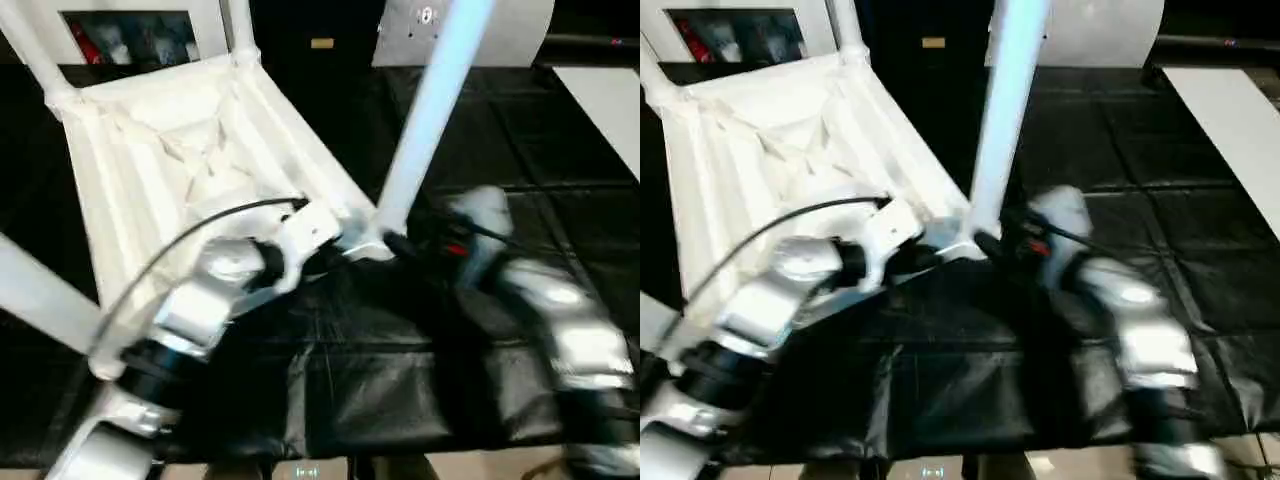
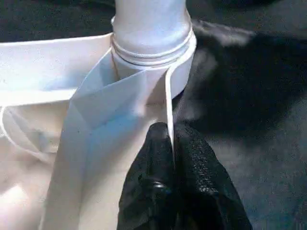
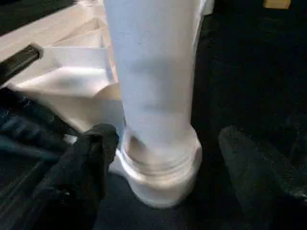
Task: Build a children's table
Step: Rotate leg to tighten
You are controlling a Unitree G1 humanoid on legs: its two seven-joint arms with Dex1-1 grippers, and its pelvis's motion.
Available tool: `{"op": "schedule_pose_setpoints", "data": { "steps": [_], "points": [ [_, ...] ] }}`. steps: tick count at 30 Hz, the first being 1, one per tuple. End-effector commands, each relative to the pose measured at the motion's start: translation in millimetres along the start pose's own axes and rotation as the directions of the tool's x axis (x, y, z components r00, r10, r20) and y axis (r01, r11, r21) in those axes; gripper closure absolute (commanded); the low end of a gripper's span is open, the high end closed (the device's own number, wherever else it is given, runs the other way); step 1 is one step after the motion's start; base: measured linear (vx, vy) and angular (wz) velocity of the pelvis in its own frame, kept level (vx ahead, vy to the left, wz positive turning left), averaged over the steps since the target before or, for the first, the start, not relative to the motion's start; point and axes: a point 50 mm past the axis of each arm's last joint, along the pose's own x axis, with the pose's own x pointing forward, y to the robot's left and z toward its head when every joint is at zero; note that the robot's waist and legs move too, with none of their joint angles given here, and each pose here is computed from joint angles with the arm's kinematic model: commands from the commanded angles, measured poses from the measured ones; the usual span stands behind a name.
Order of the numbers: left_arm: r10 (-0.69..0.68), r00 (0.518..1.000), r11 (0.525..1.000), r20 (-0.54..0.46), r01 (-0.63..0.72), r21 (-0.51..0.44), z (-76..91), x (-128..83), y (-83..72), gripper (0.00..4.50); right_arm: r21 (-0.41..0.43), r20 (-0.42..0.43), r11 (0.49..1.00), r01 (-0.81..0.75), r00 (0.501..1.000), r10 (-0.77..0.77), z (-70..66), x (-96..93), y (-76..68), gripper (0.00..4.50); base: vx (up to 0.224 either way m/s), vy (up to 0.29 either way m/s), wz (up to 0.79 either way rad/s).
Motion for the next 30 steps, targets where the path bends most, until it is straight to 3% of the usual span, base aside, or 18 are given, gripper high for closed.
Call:
{"op": "schedule_pose_setpoints", "data": {
  "steps": [1, 8, 13, 24, 30],
  "points": [
    [-0.075, 0.997, 0.995, 0.023, 0.073, 0.06, 5.0, -1, -5.2, 4.5, -0.006, 0.017, 0.999, -0.037, 0.999, 0.037, 1.2, -8.9, -2.1, 0.38, 0.0, 0.0, 0.0],
    [-0.258, 0.966, 0.954, -0.027, 0.259, 0.154, -6.4, -17, -5.0, 4.5, -0.013, 0.013, 0.955, -0.296, 0.955, 0.296, 6.6, -20.4, 6.0, 0.38, 0.0, 0.0, 0.0],
    [-0.4, 0.914, 0.889, -0.064, 0.404, 0.216, -10.2, -27, -6.6, 4.5, -0.013, -0.032, 0.902, -0.432, 0.901, 0.432, 8.2, -15.6, 7.5, 0.84, 0.0, 0.0, 0.0],
    [-0.485, 0.87, 0.828, -0.093, 0.491, 0.27, -7.6, -30, -6.1, 4.5, 0.001, -0.073, 0.818, -0.575, 0.816, 0.573, 10.1, -2.3, 12.9, 1.7, 0.0, 0.0, 0.0],
    [-0.494, 0.865, 0.822, -0.091, 0.499, 0.275, -7.3, -30, -6.4, 4.5, 0.008, -0.078, 0.802, -0.597, 0.8, 0.596, 8.5, 0.8, 14.5, 2.19, 0.0, 0.0, 0.0]
  ]
}}
